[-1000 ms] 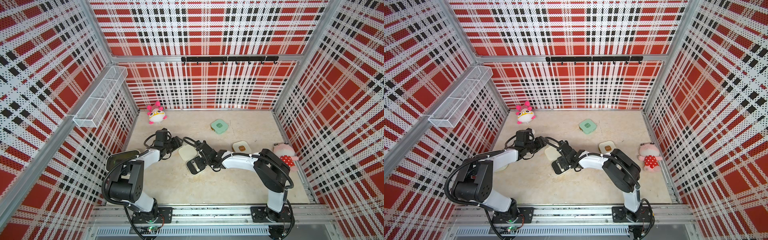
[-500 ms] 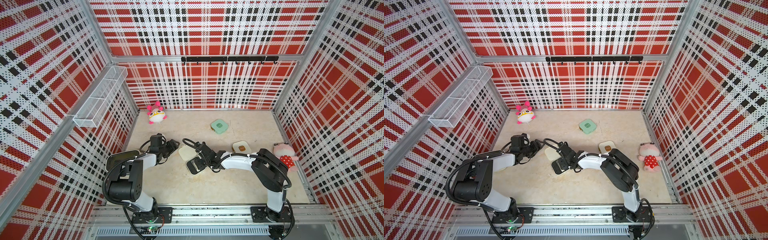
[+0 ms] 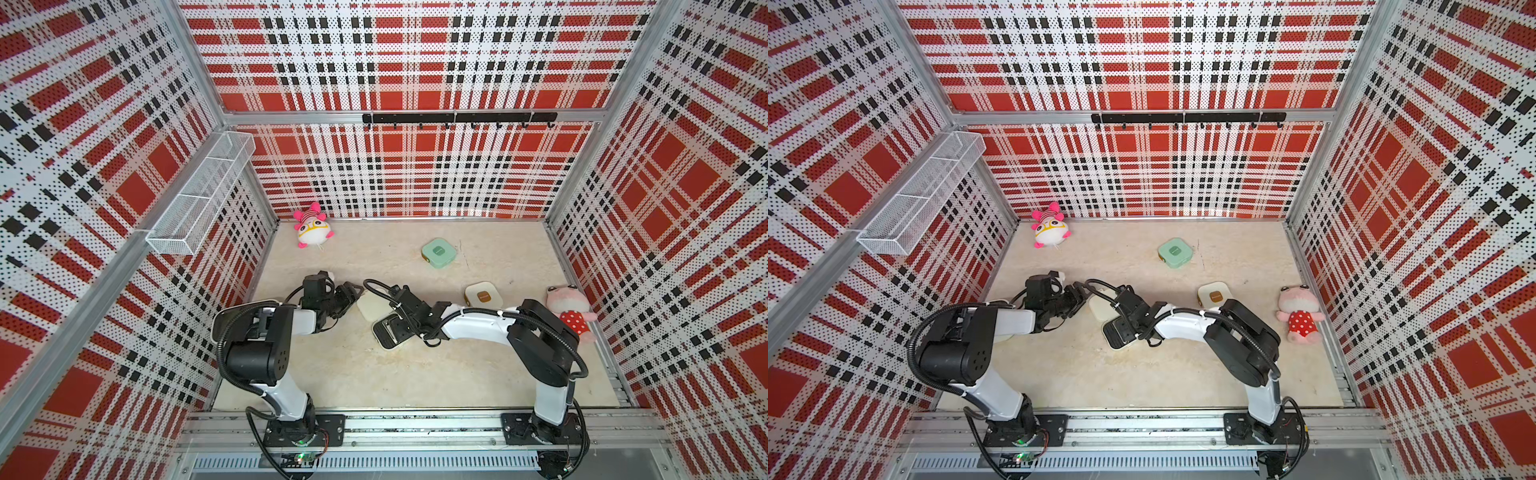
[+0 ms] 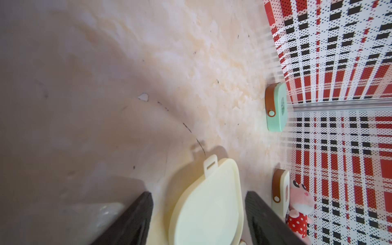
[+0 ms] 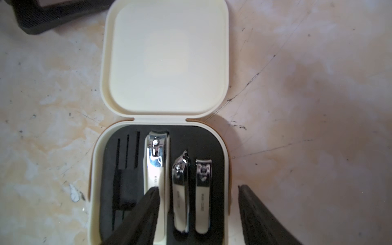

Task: Organize nail clipper sets
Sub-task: Close the storage box at the center of the board.

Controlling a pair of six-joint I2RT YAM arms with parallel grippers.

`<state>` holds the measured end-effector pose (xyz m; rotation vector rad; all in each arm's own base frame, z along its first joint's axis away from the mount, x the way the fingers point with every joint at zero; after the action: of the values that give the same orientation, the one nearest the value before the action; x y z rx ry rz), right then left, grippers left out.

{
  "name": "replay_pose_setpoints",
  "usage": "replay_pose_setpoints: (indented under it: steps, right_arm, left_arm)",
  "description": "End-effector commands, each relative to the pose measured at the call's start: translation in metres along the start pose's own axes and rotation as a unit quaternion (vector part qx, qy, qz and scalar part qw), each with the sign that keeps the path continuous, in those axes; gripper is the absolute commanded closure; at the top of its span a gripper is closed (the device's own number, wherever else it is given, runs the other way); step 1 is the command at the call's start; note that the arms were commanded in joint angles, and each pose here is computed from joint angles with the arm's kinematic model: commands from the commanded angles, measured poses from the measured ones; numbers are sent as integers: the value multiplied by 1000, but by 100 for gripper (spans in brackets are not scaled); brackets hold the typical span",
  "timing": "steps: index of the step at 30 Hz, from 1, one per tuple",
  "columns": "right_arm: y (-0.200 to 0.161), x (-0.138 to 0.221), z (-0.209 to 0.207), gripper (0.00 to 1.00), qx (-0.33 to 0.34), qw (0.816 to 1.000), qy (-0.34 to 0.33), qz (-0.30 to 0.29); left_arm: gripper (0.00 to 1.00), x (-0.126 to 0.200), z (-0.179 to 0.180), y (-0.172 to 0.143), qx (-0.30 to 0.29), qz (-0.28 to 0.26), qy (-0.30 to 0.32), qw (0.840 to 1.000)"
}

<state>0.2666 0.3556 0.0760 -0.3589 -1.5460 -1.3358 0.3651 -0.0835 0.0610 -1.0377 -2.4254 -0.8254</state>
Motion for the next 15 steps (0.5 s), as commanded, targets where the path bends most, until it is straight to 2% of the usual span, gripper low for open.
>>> replay_pose_setpoints:
  steps: [1,5,10,15]
  right_arm:
    - [-2,35,0,39,-37,999,1,-19]
    - [-32,48,0,46,-73,997,0,-5]
    - [-67,37,-2,57,-112,993,-10,32]
    - [-75,22,0,62,-150,988,-8,37]
  left_arm:
    - [26,-2,6,-11,21,10,-22,999]
    - [26,-3,3,-16,35,13,-54,998]
    - [26,-1,-7,-18,50,10,-103,993]
    - [27,7,-26,-16,56,5,-158,986]
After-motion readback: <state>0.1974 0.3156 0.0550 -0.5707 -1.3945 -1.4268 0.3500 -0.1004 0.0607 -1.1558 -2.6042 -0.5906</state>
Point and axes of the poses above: each gripper's point midway between its finger pads, its own x axis back along the fingers, its own z axis along the line the jaws close on, y = z × x, the point moved 3 cm from there along x, back along the fingers, and after that the axes turned 4 degrees about -x, right-handed, at the moved point
